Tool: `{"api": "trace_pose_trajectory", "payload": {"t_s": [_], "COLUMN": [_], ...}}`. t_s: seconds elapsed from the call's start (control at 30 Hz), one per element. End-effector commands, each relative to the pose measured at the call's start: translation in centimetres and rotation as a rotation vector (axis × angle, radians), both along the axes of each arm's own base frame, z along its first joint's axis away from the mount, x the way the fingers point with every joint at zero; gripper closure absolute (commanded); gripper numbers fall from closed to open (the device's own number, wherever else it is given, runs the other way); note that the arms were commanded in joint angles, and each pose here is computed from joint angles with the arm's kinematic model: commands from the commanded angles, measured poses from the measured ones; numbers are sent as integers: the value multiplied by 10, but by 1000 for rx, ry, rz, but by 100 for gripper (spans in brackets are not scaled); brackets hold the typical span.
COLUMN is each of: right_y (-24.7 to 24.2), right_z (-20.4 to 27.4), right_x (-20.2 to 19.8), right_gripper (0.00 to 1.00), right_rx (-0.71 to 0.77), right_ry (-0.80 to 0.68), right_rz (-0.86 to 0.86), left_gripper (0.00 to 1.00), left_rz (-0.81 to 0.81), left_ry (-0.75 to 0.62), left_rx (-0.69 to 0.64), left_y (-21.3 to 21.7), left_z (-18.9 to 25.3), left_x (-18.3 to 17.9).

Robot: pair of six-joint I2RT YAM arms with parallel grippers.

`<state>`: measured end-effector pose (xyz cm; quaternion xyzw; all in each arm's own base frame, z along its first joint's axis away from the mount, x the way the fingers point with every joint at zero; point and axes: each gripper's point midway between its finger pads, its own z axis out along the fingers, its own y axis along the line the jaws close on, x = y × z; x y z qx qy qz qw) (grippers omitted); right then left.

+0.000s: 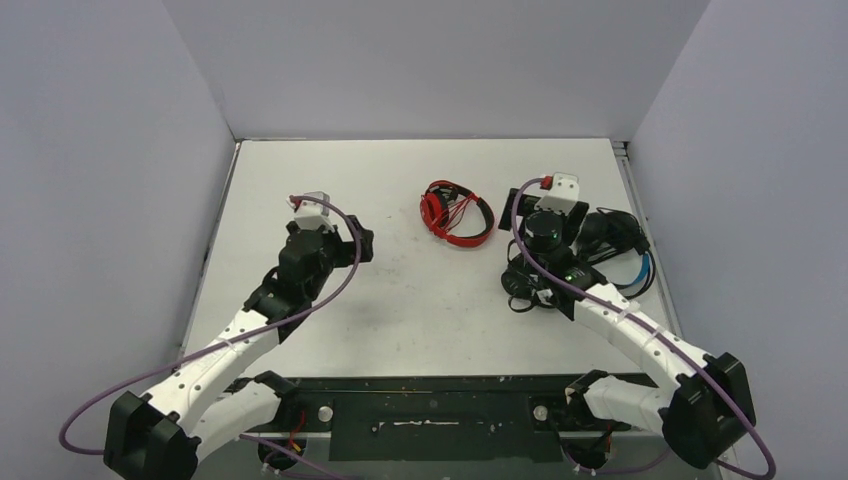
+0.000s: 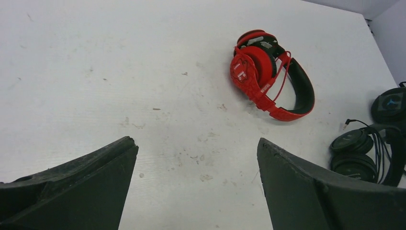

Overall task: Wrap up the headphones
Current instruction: Reset both arms

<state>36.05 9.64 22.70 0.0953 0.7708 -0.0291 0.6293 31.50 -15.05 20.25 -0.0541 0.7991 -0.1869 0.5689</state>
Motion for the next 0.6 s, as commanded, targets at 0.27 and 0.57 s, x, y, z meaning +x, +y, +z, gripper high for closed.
{"api": "trace_pose_trajectory", "payload": {"t_s": [0.27, 0.57], "right_y": [-51, -87], "right_z": [-7, -48], "right_x": [-46, -53], "right_gripper": [0, 0], "right_rx": [-82, -160], "right_ry": [-122, -120], "right_rz": [-59, -138], "left_gripper": [3, 4], "left_rz": [135, 314], "left_ry": [-200, -242], "left_rx": [184, 284], "left_y": [51, 104], "left_z": [1, -40], "left_x": [-1, 13]}}
